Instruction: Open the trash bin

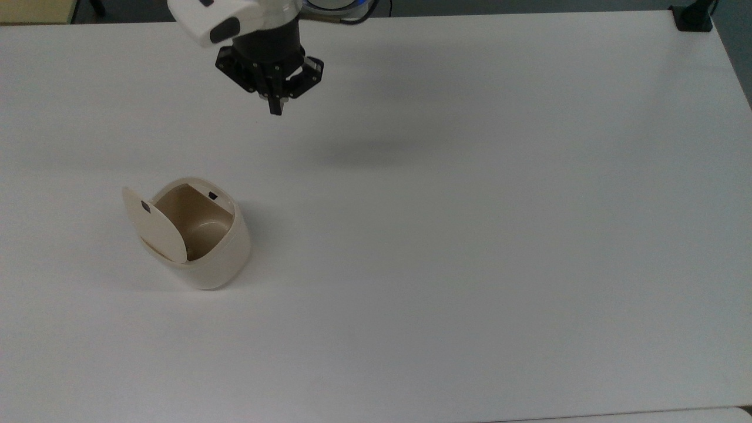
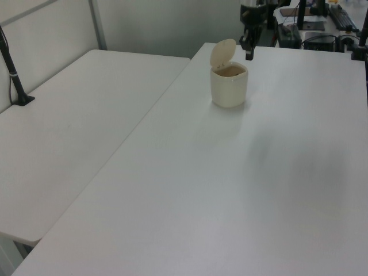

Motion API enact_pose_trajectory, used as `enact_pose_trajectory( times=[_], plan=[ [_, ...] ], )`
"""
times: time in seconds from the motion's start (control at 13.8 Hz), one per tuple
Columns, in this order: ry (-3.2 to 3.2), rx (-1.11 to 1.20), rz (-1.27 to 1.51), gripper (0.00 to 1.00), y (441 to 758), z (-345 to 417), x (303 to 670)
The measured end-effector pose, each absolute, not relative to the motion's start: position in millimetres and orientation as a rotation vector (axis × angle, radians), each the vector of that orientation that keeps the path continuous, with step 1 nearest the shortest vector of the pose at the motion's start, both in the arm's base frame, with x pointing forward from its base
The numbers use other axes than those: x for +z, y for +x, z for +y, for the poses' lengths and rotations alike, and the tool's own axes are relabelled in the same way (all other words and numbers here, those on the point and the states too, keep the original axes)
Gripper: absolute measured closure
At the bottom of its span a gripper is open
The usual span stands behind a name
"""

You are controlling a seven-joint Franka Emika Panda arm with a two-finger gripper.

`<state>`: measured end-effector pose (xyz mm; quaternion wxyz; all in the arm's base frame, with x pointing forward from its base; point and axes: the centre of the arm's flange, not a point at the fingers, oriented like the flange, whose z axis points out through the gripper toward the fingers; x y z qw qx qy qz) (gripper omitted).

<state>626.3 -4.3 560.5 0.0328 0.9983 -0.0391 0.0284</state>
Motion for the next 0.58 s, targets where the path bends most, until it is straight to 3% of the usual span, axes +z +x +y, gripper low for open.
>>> enact_pose_trajectory(
  times=[0.36,0.58],
  plan=[
    [3.078,0.054,-0.036,0.92,593.5,3.2,602.4],
    [3.078,0.048,-0.025,0.66,591.4,7.4,603.1]
  ],
)
